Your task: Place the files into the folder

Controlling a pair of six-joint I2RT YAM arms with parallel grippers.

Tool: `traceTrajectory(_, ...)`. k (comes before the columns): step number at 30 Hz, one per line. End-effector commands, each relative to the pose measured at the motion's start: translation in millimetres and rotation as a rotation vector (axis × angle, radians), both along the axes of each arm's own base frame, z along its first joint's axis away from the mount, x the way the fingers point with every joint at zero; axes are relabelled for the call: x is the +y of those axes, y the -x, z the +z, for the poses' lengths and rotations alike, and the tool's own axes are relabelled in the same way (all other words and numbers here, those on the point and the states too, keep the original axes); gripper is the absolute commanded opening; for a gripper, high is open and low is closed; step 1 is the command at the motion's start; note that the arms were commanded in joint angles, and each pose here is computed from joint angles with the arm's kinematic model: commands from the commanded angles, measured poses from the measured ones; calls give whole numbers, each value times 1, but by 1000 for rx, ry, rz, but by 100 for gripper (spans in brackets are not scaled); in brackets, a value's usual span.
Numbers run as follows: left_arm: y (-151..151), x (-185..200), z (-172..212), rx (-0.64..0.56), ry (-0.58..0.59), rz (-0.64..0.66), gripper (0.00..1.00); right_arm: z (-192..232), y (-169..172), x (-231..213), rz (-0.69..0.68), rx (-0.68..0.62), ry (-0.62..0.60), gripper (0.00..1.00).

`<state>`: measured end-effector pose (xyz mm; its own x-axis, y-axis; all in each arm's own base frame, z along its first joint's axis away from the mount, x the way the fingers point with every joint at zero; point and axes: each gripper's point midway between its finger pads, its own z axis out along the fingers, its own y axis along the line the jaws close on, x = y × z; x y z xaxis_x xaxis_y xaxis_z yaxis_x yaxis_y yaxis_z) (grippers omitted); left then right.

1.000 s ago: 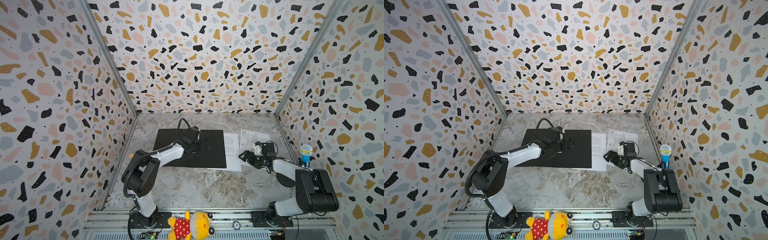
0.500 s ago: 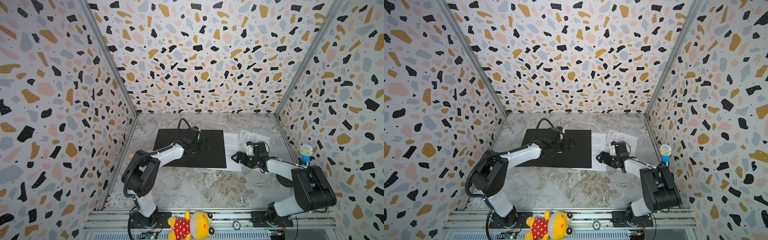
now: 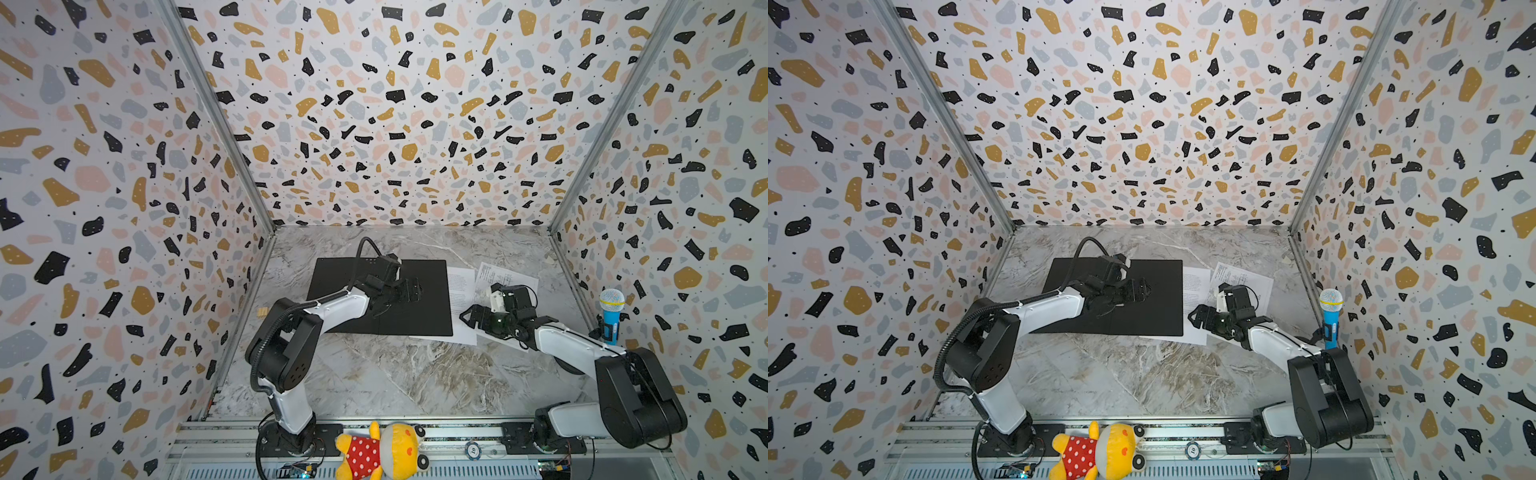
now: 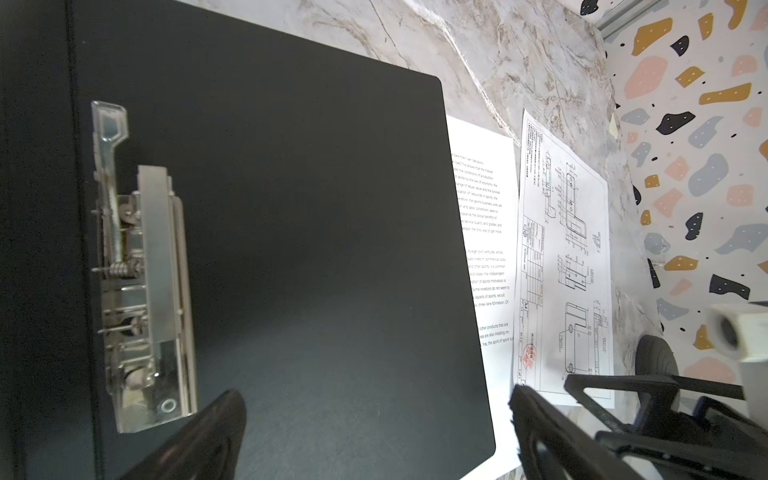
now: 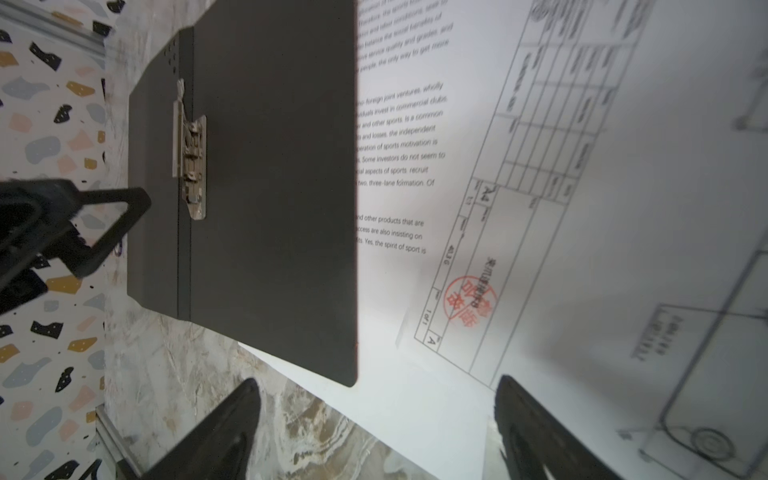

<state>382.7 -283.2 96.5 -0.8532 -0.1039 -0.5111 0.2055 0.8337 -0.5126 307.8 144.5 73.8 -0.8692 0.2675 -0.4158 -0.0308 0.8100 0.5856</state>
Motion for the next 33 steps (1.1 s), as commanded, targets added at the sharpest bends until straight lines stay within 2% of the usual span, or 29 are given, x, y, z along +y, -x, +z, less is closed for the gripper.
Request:
traceTrajectory(1,0,-12,3,-12,28,-22,100,11,-8,-26,-50,-27,53,90)
traceTrajectory(10,-2,-55,-1,-5,39,-102,100,-15,-5,-76,-174,16,122,91)
traceTrajectory(17,0,-81,-2,-5,38,-160,100,-34,8,-67,-146,70,67,90)
traceTrajectory(26,2,-94,-14,13,31,-188,100,-40,25,-39,-87,92,24,89)
traceTrajectory(30,1,-97,-17,10,11,-198,100,-36,29,-35,-77,94,27,88)
traceTrajectory(33,-3,-100,-18,-1,-3,-205,100,-24,25,-50,-120,57,67,89)
